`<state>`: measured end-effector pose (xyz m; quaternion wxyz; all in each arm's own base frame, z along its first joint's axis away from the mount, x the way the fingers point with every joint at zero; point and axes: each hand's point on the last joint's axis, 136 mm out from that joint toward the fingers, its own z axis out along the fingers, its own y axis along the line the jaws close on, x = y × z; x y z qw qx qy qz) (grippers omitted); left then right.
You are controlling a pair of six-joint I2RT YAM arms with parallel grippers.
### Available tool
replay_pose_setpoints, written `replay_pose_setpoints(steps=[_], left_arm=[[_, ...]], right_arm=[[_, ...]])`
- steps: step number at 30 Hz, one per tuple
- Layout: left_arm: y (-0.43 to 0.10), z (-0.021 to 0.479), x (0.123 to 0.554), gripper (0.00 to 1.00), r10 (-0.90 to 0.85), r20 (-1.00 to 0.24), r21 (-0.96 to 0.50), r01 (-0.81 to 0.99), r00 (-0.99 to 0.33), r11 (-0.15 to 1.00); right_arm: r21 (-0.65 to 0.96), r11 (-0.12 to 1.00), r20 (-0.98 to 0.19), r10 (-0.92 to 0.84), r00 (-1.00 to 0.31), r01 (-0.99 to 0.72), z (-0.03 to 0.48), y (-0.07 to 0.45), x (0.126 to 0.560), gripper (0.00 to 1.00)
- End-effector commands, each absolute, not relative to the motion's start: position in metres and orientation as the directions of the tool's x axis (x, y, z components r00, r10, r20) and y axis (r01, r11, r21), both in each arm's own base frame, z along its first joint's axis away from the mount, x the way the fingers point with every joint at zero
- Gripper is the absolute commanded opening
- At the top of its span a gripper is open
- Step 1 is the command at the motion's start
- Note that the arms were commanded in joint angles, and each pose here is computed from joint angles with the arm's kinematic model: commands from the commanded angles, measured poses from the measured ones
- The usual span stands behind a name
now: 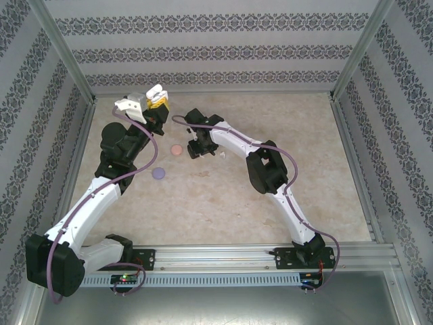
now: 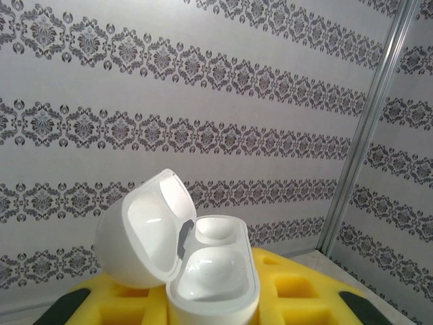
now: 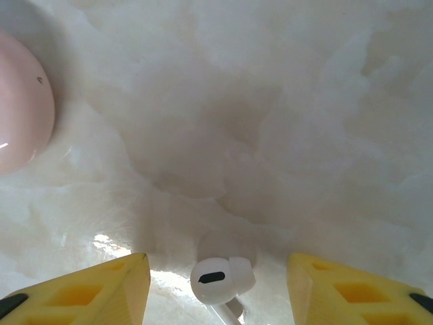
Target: Insert wireless bluetooth earbuds into charging case
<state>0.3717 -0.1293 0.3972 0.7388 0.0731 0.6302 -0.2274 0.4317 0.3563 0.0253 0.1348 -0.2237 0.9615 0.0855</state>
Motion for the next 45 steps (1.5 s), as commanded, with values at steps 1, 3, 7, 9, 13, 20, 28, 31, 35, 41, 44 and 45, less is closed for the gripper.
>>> replay_pose_setpoints(steps=[1, 3, 7, 9, 13, 20, 28, 31, 35, 41, 44, 45], left_arm=[[-0.131, 0.409, 0.362, 0.00, -0.248, -0.958, -0.159, 0.453, 0.143, 0.877], [-0.133, 0.409, 0.362, 0.00, -0.246, -0.959, -0.156, 0.461, 0.142, 0.874], [-0.136, 0.409, 0.361, 0.00, -0.242, -0.960, -0.147, 0.480, 0.141, 0.865], [-0.136, 0.409, 0.362, 0.00, -0.245, -0.959, -0.151, 0.477, 0.141, 0.866], [-0.136, 0.409, 0.361, 0.00, -0.247, -0.958, -0.152, 0.477, 0.143, 0.866], [-0.135, 0.407, 0.360, 0.00, -0.248, -0.958, -0.153, 0.476, 0.142, 0.866], [-0.135, 0.404, 0.361, 0.00, -0.247, -0.959, -0.155, 0.474, 0.137, 0.867], [-0.135, 0.403, 0.361, 0.00, -0.246, -0.960, -0.155, 0.474, 0.136, 0.867], [-0.136, 0.400, 0.361, 0.00, -0.244, -0.961, -0.156, 0.476, 0.129, 0.866], [-0.137, 0.397, 0.361, 0.00, -0.244, -0.962, -0.160, 0.478, 0.119, 0.864], [-0.137, 0.397, 0.361, 0.00, -0.240, -0.964, -0.158, 0.478, 0.117, 0.864], [-0.137, 0.397, 0.362, 0.00, -0.240, -0.964, -0.159, 0.476, 0.116, 0.865]], right_arm=[[0.089, 0.880, -0.278, -0.428, -0.860, -0.466, 0.019, 0.358, 0.429, 0.55], [0.086, 0.880, -0.276, -0.429, -0.860, -0.466, 0.018, 0.357, 0.430, 0.53], [0.078, 0.881, -0.273, -0.432, -0.860, -0.467, 0.017, 0.357, 0.429, 0.50], [0.070, 0.880, -0.272, -0.436, -0.858, -0.470, 0.016, 0.357, 0.429, 0.50], [0.052, 0.882, -0.271, -0.439, -0.857, -0.468, 0.015, 0.356, 0.428, 0.48], [0.040, 0.886, -0.270, -0.436, -0.859, -0.462, 0.011, 0.359, 0.427, 0.45], [0.021, 0.888, -0.269, -0.438, -0.858, -0.460, 0.009, 0.360, 0.427, 0.42], [0.015, 0.889, -0.270, -0.436, -0.858, -0.457, 0.009, 0.359, 0.427, 0.37], [0.014, 0.894, -0.275, -0.428, -0.861, -0.449, 0.010, 0.359, 0.428, 0.32], [0.041, 0.905, -0.309, -0.391, -0.867, -0.423, 0.025, 0.362, 0.431, 0.27], [0.076, 0.913, -0.351, -0.351, -0.868, -0.400, 0.044, 0.363, 0.435, 0.26], [0.090, 0.915, -0.369, -0.335, -0.867, -0.392, 0.052, 0.363, 0.437, 0.25]])
